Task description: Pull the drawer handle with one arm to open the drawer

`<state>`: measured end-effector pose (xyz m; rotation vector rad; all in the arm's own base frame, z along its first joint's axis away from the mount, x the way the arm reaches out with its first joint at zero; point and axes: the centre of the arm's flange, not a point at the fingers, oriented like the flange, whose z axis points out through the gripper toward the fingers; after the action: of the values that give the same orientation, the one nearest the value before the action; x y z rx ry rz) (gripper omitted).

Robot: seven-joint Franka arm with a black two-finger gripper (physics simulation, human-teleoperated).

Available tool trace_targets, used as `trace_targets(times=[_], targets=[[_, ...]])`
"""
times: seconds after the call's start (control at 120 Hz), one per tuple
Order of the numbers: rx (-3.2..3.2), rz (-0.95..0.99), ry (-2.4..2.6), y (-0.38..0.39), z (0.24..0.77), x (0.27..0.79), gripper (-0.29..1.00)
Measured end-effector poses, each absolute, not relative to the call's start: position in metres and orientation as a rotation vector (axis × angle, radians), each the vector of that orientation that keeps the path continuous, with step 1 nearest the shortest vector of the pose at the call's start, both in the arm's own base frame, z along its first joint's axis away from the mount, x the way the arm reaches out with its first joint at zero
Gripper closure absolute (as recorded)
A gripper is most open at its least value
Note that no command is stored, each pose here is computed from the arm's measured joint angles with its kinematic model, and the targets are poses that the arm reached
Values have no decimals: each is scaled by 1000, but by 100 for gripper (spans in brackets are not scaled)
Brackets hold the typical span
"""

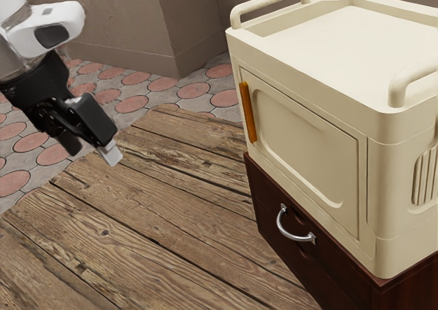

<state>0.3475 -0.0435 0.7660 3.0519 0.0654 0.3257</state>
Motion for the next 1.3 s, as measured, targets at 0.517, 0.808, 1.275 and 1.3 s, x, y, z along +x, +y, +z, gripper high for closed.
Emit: trace_targets(times=[0.517, 0.808, 1.275, 1.3], targets=[[2876, 359, 406, -95, 605, 328, 0], [2723, 314, 839, -109, 604, 333, 0], [2583, 229, 1403, -135, 606, 382, 0], [2587, 247, 1437, -134, 601, 385, 0]])
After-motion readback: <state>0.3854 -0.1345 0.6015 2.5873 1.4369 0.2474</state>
